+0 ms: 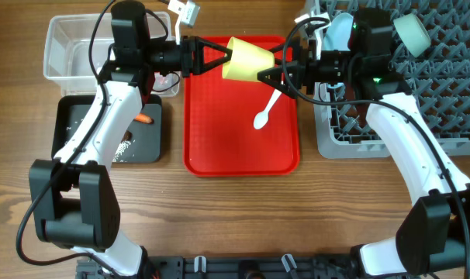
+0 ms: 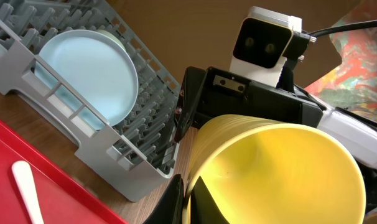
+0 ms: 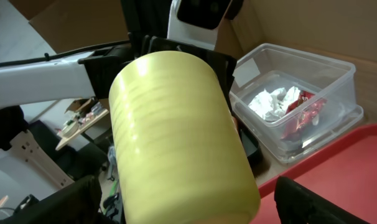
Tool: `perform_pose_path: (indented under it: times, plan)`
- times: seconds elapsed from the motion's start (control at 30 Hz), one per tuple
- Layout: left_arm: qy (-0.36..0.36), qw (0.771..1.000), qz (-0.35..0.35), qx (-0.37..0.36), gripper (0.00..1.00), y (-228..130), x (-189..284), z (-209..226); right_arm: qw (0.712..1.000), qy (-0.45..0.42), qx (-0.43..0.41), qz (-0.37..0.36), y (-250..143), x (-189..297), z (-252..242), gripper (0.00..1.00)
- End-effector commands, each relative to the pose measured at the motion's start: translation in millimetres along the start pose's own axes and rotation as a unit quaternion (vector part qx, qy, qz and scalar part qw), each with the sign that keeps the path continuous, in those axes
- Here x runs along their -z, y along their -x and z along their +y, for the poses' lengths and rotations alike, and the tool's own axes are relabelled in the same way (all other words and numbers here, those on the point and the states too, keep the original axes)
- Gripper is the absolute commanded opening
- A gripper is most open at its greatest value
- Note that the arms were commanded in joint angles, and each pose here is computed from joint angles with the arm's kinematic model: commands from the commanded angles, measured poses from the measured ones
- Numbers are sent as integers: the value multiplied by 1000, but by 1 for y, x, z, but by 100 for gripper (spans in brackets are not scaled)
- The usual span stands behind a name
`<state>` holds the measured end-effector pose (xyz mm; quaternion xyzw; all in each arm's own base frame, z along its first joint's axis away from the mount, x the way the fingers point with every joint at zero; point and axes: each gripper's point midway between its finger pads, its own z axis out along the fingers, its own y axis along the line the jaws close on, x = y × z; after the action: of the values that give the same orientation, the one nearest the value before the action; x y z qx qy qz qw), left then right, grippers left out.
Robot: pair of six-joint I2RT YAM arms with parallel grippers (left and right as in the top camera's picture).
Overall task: Sort waste into correct bins and load items into the dishwasher rack
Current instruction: 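Hold the yellow cup up and grasp it with the right gripper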
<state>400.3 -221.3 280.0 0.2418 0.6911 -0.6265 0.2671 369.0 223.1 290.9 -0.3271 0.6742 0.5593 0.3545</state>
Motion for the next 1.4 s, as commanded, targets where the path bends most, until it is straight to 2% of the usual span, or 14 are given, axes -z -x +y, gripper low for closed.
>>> perform_pose_path:
  times: [0.0, 0.27, 0.43, 0.6, 0.8, 0.97, 1.17, 1.27, 1.37]
  plan:
    - [-9, 1000, -1, -7, 4, 7, 4, -13, 1000, 26, 5, 11, -9, -10, 5, 89]
    - [-8, 1000, -1, -8, 4, 7, 4, -13, 999, 33, 7, 19, -15, -21, 6, 80]
    - [-8, 1000, -1, -8, 4, 7, 4, -13, 999, 35, 19, 13, -10, -21, 7, 65]
    - [-8, 1000, -1, -8, 4, 7, 4, -13, 999, 35, 26, 11, -8, -21, 7, 59]
    - [-8, 1000, -1, -8, 4, 7, 4, -13, 998, 35, 42, 6, -4, -20, 7, 58]
    - [-8, 1000, -1, -6, 4, 7, 4, -13, 998, 36, 57, -3, 3, -20, 9, 72]
    - [-8, 1000, -1, -5, 4, 6, 4, -13, 997, 37, 68, -7, 6, -20, 10, 75]
    - [-8, 1000, -1, -5, 4, 6, 4, -13, 997, 37, 68, -7, 6, -20, 10, 73]
    - [-8, 1000, -1, -5, 4, 6, 4, -13, 997, 37, 70, -7, 6, -20, 10, 57]
